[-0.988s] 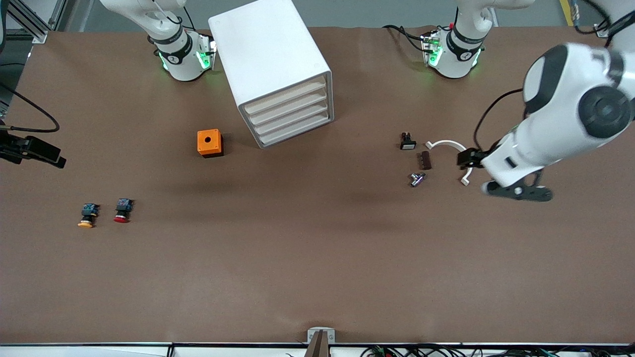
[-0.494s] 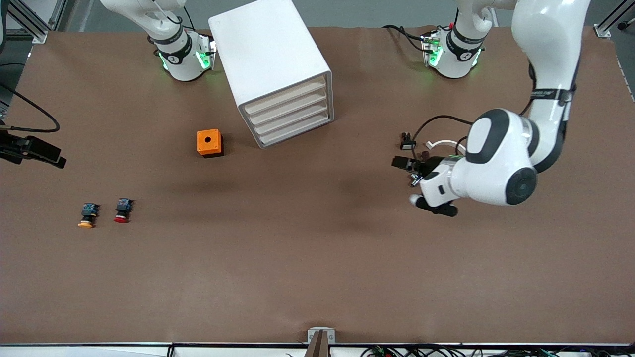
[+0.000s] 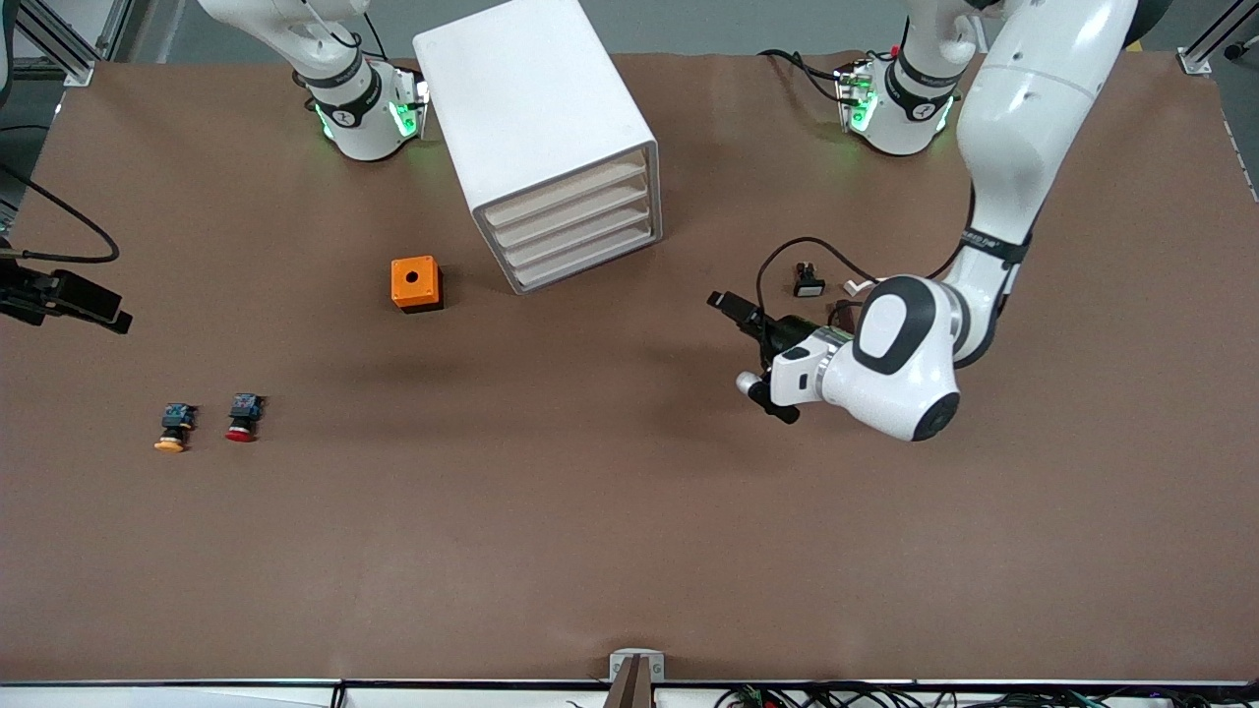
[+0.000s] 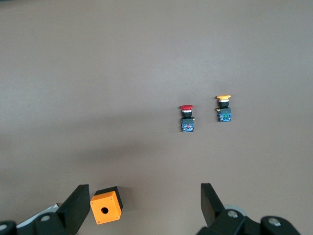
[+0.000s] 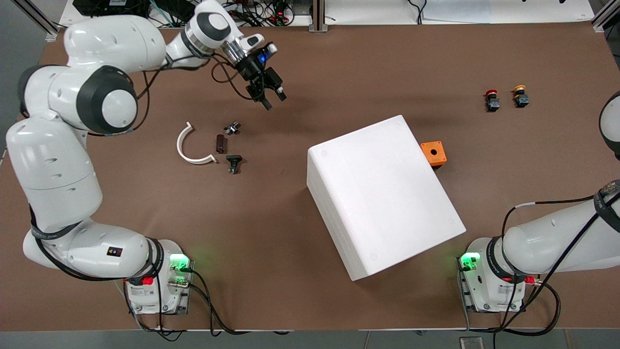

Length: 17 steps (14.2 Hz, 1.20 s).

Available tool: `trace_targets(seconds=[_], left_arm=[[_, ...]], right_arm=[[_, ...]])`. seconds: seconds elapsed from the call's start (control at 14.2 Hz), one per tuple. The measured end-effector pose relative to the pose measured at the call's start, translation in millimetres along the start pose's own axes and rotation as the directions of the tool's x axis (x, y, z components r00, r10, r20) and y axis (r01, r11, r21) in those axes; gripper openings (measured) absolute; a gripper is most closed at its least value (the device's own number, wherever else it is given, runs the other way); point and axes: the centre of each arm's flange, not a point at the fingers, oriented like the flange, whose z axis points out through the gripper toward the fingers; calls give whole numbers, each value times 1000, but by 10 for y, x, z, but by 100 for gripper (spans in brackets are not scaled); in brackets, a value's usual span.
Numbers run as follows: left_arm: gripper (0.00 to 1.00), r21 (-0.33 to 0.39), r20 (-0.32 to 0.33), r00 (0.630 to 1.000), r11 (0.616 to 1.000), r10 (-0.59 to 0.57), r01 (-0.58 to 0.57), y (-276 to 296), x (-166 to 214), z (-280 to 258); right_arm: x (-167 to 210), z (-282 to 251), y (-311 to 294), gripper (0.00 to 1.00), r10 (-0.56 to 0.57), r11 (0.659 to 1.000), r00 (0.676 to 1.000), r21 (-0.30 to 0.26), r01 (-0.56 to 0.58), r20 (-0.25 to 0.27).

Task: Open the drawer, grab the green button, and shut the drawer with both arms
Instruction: 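Grasp the drawer handle with the left gripper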

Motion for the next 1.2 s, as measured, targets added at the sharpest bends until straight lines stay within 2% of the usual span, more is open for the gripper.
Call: trace_targets(seconds=[0.14, 0.35, 0.85, 1.2], left_arm=[[100, -119, 0, 1000, 993, -7, 7, -119, 29, 263], [100, -227, -9, 999, 973, 37, -38, -113, 9, 620], [100, -317, -53, 982, 929, 182, -190, -160, -22, 1574], [100, -350, -69, 976, 911, 207, -218, -80, -13, 1984]], right_arm=[[0, 0, 0, 100, 0, 1000, 1000, 0, 0, 0], [0, 0, 0, 100, 0, 1000, 1000, 0, 0, 0], [0, 0, -5, 100, -1, 1000, 1000, 0, 1, 0], [-1, 1, -32, 100, -6, 1000, 1000, 1, 6, 0]])
